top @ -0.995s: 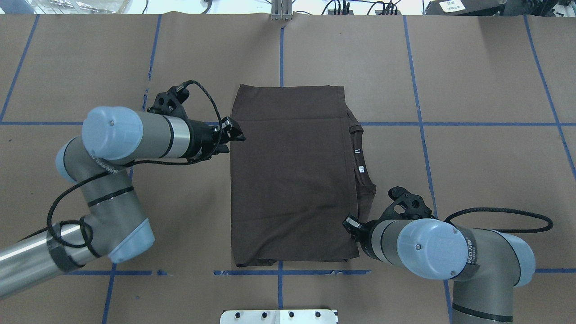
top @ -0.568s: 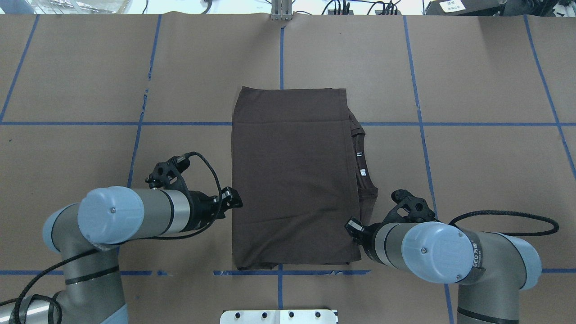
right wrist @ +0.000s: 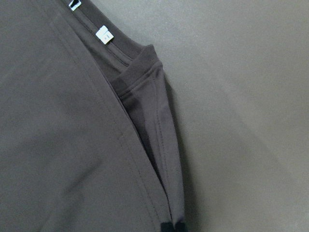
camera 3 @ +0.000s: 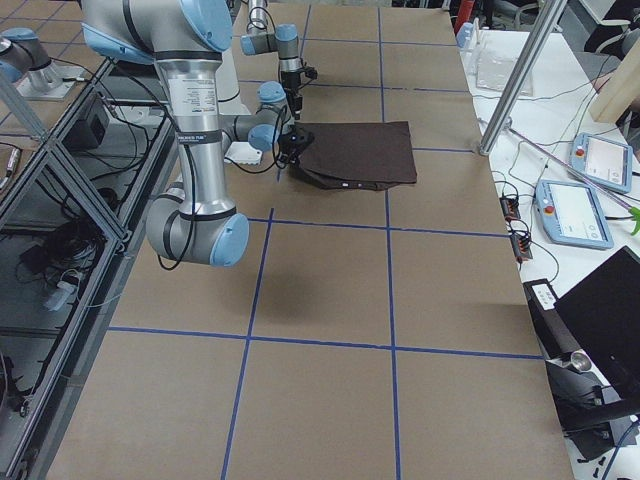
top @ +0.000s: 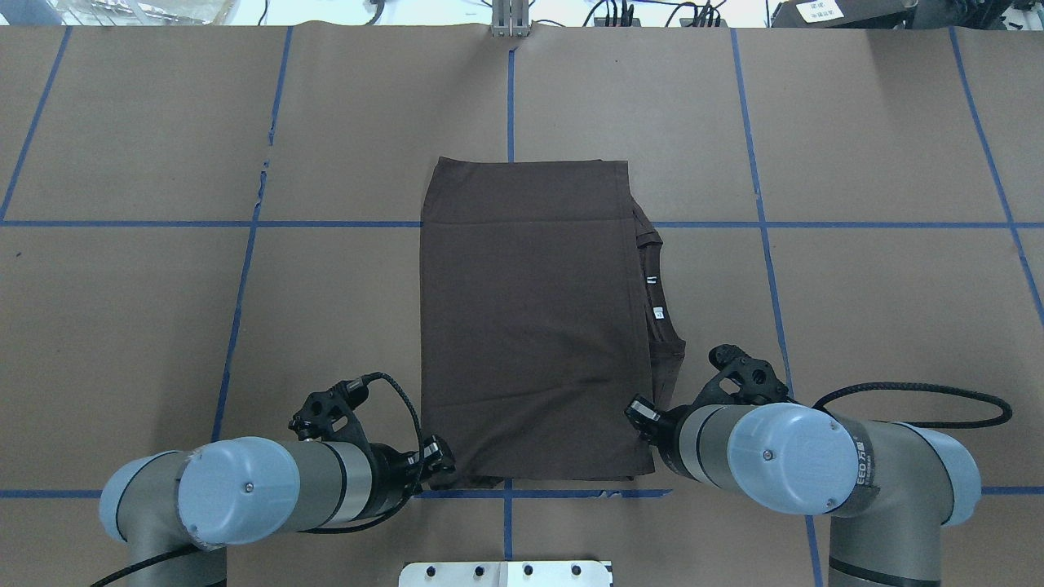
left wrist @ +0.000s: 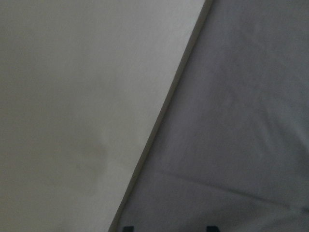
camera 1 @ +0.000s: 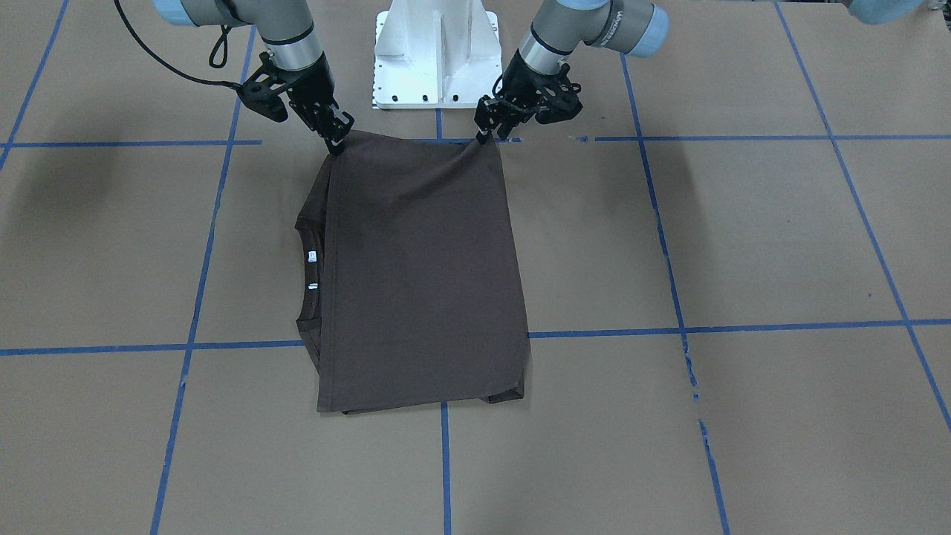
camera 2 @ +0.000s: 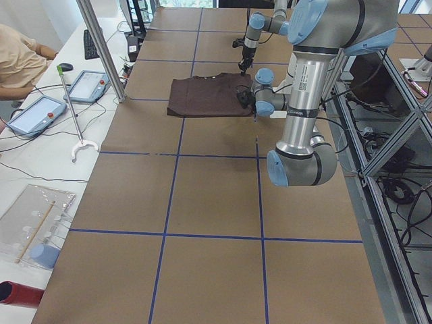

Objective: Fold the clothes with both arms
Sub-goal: 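Grasp the near edge of the shirt with both grippers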

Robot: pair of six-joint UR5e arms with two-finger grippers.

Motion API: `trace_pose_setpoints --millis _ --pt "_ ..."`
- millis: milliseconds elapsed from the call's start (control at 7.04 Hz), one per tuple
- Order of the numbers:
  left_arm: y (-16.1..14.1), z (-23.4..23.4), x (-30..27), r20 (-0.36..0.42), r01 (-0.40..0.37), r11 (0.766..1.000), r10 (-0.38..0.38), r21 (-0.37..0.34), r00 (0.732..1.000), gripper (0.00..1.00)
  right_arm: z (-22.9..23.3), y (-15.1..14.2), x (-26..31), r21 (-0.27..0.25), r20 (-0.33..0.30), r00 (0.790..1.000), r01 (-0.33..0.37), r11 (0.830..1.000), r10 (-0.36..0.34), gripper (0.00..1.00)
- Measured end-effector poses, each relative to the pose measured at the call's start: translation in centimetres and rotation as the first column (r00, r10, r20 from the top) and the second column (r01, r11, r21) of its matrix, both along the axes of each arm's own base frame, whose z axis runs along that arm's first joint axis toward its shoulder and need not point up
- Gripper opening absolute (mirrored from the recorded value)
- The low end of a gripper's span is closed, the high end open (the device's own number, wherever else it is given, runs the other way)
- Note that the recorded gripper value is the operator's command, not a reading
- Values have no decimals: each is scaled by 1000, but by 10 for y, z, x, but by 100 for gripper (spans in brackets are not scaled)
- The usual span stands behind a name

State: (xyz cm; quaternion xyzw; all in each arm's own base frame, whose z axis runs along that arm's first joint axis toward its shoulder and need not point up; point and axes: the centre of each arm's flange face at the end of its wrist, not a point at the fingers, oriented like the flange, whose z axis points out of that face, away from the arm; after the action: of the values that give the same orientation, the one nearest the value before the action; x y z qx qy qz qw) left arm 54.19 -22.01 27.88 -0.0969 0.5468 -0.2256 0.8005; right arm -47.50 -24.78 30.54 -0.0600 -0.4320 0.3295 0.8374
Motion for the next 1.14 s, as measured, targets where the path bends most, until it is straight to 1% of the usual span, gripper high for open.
trace_pose_setpoints --millis 142,426,568,711,853,995,1137 --pt "8 3 6 6 -14 1000 14 -4 1000 49 0 0 0 0 0 1000 1 1000 -1 0" --pt "11 5 13 13 -22 1000 22 1 1000 49 0 0 0 0 1 1000 2 1000 -2 0" --pt "8 3 11 9 -15 1000 15 6 1000 54 -1 0 -1 0 3 1000 4 1000 -4 0" --pt "4 -1 7 2 1 1000 -1 14 1000 55 -1 0 -1 0 3 1000 5 1000 -5 0" --pt "1 -3 5 -1 16 1000 -16 21 1000 54 -1 0 -1 0 4 1000 6 1000 -6 0" --pt "0 -1 5 2 24 999 -24 24 1000 50 -2 0 -1 1 5 1000 6 1000 -6 0" --pt "0 1 7 7 25 999 -26 24 1000 42 -3 0 -1 1 7 1000 6 1000 -6 0"
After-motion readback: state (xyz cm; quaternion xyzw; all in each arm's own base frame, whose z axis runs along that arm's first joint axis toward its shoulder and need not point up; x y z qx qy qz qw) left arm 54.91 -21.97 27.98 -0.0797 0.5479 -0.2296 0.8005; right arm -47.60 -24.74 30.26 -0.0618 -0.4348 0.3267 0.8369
